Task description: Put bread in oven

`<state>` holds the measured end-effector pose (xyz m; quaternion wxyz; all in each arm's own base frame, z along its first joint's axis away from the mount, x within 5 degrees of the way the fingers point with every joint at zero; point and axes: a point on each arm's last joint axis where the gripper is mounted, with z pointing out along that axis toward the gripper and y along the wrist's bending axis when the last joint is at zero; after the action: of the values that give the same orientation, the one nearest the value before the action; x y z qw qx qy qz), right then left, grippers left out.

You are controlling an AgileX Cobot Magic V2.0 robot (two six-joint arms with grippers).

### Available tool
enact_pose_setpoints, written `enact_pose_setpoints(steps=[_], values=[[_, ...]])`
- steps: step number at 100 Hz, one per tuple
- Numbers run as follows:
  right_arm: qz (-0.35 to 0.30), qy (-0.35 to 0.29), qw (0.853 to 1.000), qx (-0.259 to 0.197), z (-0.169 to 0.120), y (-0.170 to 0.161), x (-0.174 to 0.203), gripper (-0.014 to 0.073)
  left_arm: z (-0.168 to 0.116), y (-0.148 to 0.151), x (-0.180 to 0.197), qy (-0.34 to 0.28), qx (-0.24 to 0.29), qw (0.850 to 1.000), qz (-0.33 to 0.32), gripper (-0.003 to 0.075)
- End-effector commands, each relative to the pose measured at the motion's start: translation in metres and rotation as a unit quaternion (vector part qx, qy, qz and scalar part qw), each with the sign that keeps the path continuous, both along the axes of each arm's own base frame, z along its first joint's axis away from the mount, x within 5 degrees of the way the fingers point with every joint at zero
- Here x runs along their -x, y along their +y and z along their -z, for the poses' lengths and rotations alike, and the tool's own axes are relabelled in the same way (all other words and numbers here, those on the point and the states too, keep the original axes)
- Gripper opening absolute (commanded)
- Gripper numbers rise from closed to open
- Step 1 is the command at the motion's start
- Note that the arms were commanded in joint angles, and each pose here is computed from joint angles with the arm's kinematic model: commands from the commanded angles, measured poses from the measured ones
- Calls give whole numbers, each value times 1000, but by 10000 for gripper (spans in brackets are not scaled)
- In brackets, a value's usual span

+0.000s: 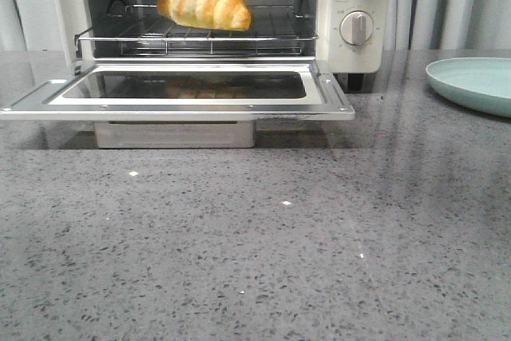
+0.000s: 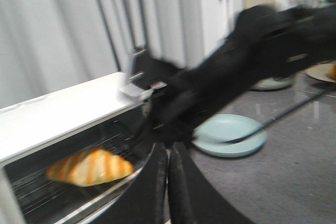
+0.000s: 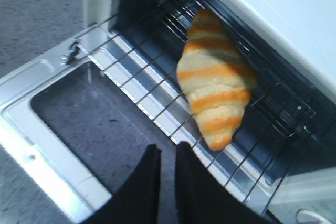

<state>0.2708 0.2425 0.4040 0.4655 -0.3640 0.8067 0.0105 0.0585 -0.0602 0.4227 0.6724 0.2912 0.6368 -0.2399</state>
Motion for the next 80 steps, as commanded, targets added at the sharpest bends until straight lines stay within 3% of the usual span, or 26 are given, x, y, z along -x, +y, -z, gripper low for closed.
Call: enact_pose_setpoints(steps=[1,12,29,46,59,80], values=[[-26,-64,995,-66,-38,-30,43,-55,-4,9,-1,-18,49,998,-45,-22],[-25,-76,991,-103,-44,-76,89,-48,14,15,-2,-17,58,995,-77,-22],[-19,-121,984,-131,-28,-153,155,-48,44,18,-8,-17,70,991,-111,-22],[13,-215,957,-195,-3,-224,211,-48,68,18,-18,-6,69,989,-133,-22],[84,-254,942,-202,20,-255,222,-48,79,17,-20,8,61,989,-134,-21],[75,-298,931,-197,24,-263,229,-48,80,17,-20,12,58,989,-133,-22]])
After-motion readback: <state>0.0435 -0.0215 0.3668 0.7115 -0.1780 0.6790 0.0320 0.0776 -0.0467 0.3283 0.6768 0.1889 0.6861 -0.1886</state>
